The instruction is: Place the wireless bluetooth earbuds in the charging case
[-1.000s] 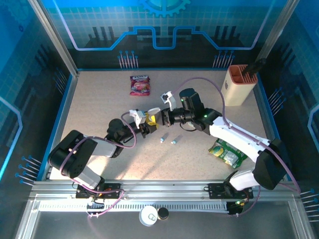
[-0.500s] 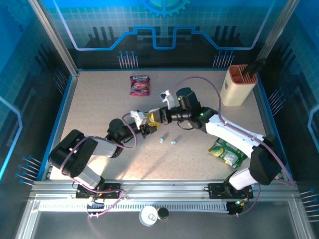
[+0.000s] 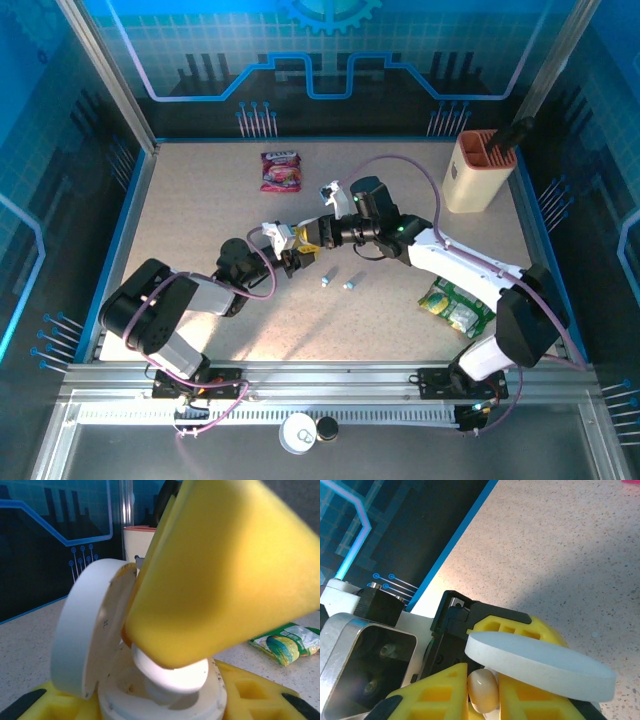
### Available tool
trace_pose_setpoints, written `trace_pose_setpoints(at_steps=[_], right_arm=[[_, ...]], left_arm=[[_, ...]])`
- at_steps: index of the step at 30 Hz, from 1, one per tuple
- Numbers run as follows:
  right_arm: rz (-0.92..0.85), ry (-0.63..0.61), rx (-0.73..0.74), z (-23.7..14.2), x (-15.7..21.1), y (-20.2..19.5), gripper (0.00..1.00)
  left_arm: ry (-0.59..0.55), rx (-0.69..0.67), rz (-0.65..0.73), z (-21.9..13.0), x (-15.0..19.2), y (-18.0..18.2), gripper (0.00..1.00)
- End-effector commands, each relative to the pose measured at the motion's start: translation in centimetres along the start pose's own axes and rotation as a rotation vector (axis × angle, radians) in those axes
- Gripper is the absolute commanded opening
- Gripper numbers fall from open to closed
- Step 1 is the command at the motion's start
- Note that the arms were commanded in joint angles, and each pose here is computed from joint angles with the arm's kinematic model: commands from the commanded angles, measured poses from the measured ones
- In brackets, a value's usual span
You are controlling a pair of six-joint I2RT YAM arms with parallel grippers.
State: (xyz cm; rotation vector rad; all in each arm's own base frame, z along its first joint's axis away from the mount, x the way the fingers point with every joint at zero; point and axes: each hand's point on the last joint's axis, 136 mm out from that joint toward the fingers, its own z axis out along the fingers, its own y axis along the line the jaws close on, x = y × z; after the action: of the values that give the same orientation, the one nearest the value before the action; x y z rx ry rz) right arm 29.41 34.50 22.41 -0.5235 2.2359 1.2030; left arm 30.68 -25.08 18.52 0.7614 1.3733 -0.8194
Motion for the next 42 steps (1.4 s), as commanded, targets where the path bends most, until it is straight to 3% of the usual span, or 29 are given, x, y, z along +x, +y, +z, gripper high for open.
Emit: trace_pose_setpoints(at_steps=[1,7,12,29,42], right_arm=[[0.060,0.011,0.094,0.4,0.5,-1.9,0.20],[0.107,0.030,0.138,0.6,0.9,-3.0,0.19],[0.107,0.037,0.203,0.3,1.2,-4.0,0.26],[0.056,0.020,0.140,-0.1,0.5,-2.4,0.38],[0.082,0.055,0.177,0.9,0.9,-3.0,0.29]], left_arm=[[-0.062,-0.003,0.039,0.6,-2.0,0.2,0.18],[-0.061,-0.006,0.040,0.7,-1.9,0.2,0.18],[-0.059,-0.003,0.044,0.6,-1.8,0.2,0.18],[-0.048,-0.002,0.047,0.7,-1.4,0.2,0.18],[-0.042,0.017,0.046,0.9,-1.1,0.0,0.18]])
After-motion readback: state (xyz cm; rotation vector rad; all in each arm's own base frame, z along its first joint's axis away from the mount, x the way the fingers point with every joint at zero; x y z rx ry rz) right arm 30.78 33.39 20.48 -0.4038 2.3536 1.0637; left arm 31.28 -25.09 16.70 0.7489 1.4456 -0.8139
